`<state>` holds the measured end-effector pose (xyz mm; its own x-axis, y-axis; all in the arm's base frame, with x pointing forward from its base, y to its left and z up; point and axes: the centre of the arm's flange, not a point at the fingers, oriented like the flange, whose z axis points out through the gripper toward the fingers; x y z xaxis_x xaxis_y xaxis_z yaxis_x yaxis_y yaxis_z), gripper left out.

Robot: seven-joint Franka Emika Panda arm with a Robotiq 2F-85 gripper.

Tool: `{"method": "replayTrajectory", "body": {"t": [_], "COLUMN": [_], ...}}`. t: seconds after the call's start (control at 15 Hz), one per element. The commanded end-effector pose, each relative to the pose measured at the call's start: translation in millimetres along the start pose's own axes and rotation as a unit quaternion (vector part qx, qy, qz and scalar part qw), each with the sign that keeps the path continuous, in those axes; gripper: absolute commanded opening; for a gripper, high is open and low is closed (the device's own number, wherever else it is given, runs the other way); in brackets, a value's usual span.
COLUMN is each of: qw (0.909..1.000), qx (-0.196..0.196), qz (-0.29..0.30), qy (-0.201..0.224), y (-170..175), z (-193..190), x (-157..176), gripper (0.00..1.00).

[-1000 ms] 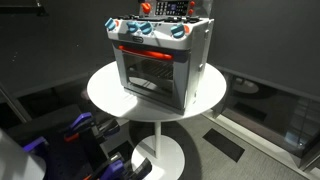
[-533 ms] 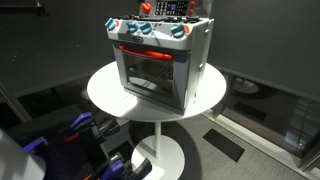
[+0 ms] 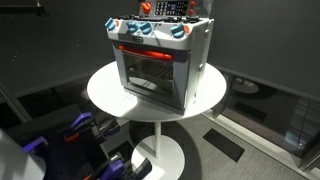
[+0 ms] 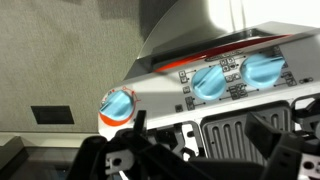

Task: Press the top button on the right side of the stove

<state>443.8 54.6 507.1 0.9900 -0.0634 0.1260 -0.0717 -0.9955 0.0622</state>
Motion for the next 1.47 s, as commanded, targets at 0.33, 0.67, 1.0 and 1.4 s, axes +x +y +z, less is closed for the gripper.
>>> {"method": "replayTrajectory", "body": {"t": [0.33,0.67,1.0,1.4], "qw": [0.9976,0.9934,0.9893,0.9871], "qx": [0.004,0.0,-0.001,-0.017], "qz": [0.028,0.054,0.076,0.103], "qy": [0.063,0.102,0.124,0.121], "y": [9,23,24,22], "z": [-29,-18,-3,12], "x": [53,91,123,145], "gripper": [1.0,1.0,1.0,1.0]}}
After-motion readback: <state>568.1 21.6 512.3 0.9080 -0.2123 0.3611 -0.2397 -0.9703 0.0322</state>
